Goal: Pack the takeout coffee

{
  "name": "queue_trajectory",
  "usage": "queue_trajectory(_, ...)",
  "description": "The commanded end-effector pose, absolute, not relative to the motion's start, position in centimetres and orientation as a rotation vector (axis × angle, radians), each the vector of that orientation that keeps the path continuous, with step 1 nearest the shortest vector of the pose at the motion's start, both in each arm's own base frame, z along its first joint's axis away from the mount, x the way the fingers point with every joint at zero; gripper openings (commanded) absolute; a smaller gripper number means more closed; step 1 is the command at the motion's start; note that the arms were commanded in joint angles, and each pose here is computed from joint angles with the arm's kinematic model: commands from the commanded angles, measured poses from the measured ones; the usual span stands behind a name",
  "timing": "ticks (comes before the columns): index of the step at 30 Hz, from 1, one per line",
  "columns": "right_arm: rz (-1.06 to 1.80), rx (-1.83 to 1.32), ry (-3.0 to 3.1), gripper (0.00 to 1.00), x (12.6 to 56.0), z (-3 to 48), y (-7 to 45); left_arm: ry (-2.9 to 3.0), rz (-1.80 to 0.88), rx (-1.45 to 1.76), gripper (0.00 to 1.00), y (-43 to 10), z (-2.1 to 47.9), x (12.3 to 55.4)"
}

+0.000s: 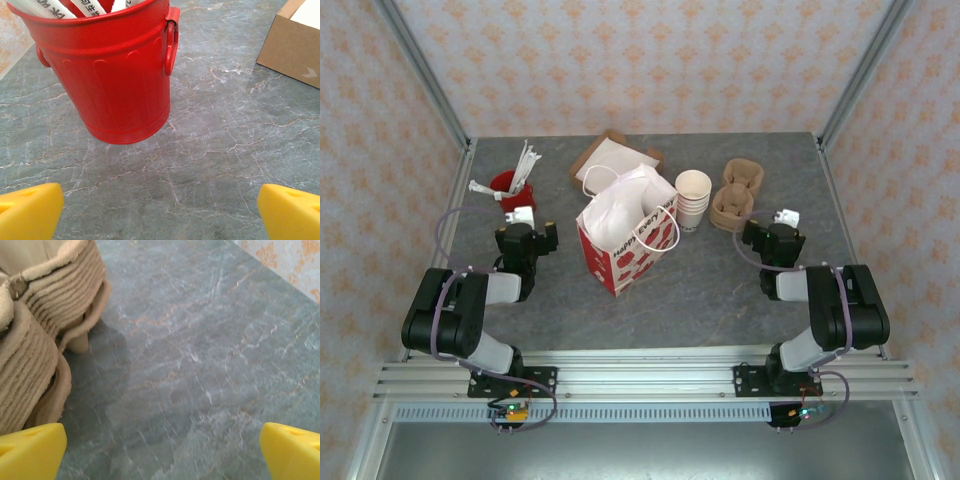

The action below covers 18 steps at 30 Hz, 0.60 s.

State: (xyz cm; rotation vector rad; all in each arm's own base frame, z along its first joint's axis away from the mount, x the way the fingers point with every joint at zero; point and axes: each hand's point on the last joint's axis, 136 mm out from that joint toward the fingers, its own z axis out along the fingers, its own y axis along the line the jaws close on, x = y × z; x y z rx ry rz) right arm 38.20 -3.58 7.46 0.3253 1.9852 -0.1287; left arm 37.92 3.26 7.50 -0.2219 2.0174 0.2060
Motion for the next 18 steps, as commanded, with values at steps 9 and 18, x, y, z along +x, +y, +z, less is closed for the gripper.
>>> queue_trajectory(9,-0.085,0.296,1.959,0.99,39.4,8.9,-3.0,1.954,0.206,-0.205,1.0,3.1,9.5,39.1)
queue_trajectory(18,-0.075,0.279,1.962,0.99,39.4,8.8,-2.6,1.955,0.206,-0.205,1.0,3.1,9.5,39.1)
